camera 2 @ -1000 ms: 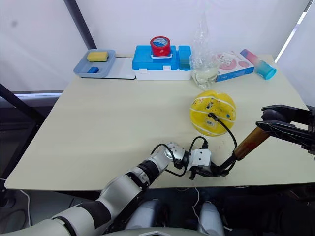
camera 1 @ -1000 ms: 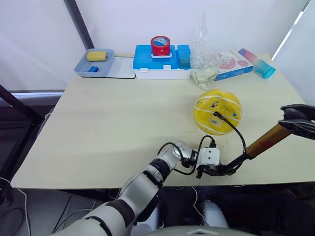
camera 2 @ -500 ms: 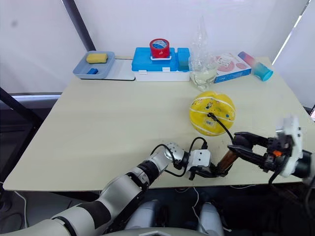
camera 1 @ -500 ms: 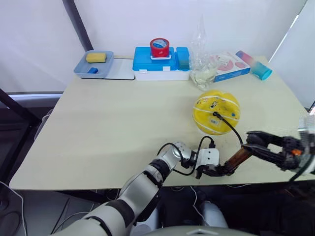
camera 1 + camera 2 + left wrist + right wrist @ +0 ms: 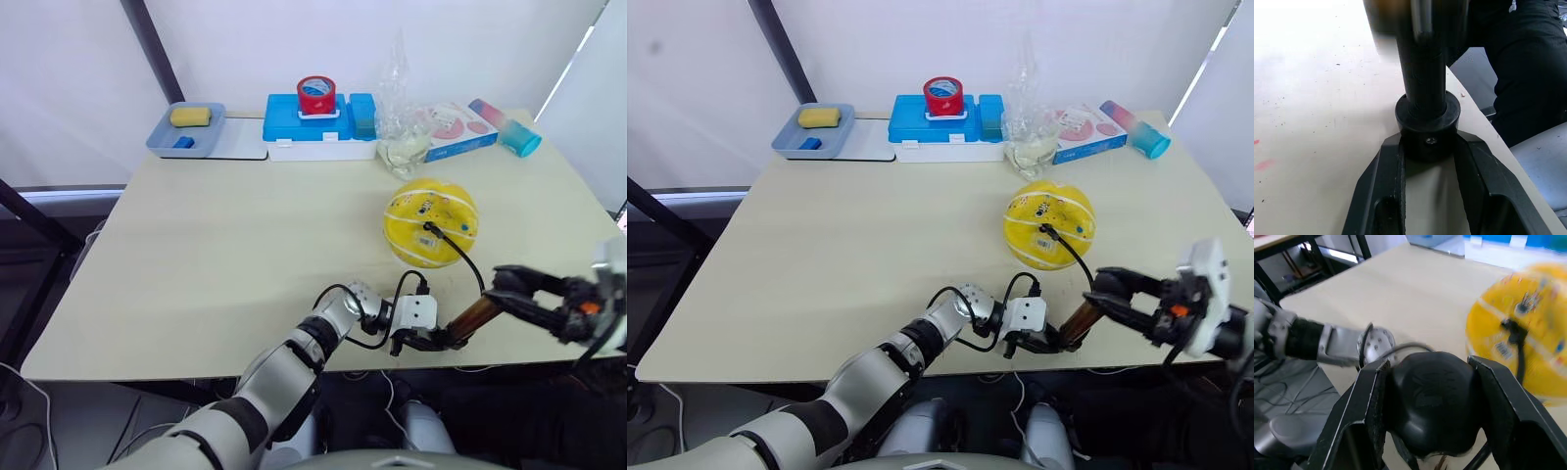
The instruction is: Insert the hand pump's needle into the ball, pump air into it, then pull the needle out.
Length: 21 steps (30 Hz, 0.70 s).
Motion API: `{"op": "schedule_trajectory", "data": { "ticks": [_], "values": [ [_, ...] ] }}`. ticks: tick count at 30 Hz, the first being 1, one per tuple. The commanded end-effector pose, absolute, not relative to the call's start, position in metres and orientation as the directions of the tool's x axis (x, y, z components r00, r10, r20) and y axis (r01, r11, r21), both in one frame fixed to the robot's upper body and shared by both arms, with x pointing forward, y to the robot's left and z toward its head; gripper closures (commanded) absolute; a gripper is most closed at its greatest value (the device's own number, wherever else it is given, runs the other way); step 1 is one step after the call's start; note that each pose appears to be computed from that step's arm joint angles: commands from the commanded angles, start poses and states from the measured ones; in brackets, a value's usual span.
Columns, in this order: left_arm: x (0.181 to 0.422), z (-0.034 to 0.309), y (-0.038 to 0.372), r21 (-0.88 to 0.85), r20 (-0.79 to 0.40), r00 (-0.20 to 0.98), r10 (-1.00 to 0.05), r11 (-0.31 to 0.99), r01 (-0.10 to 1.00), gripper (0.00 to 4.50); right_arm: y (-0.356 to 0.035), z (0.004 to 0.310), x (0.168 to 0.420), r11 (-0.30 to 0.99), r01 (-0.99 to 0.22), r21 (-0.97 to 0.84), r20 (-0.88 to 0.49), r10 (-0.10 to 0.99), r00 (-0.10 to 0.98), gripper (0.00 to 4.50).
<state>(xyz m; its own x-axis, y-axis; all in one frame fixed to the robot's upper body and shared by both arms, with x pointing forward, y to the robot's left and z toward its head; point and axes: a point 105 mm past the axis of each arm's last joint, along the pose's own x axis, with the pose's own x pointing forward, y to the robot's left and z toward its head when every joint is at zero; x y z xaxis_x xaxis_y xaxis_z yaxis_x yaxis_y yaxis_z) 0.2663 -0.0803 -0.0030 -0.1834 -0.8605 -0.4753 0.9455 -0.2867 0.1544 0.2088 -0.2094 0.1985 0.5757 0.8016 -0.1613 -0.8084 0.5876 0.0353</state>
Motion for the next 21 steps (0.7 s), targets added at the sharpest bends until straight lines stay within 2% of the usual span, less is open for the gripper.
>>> {"op": "schedule_trajectory", "data": {
  "ticks": [1, 10, 13, 16, 21],
  "values": [
    [0.242, -0.017, -0.093, 0.087, -0.524, -0.283, -0.804, -0.381, 0.920, 3.55, -0.227, 0.242, 0.209, 0.653, -0.753, -0.088, -0.112, 0.744, 0.658, 2.50],
    [0.241, -0.018, -0.093, 0.086, -0.524, -0.288, -0.801, -0.386, 0.918, 3.55, -0.241, 0.299, 0.200, 0.678, -0.724, -0.125, -0.055, 0.724, 0.687, 2.50],
    [0.241, -0.018, -0.092, 0.087, -0.525, -0.287, -0.801, -0.385, 0.919, 3.55, -0.240, 0.306, 0.200, 0.679, -0.724, -0.122, -0.044, 0.725, 0.687, 2.50],
    [0.241, -0.018, -0.092, 0.087, -0.524, -0.286, -0.802, -0.385, 0.919, 3.55, -0.237, 0.288, 0.203, 0.680, -0.728, -0.088, -0.090, 0.722, 0.686, 2.50],
    [0.241, -0.018, -0.093, 0.088, -0.524, -0.284, -0.803, -0.383, 0.920, 3.55, -0.225, 0.225, 0.207, 0.675, -0.738, 0.007, -0.217, 0.722, 0.658, 2.50]
  ]
}}
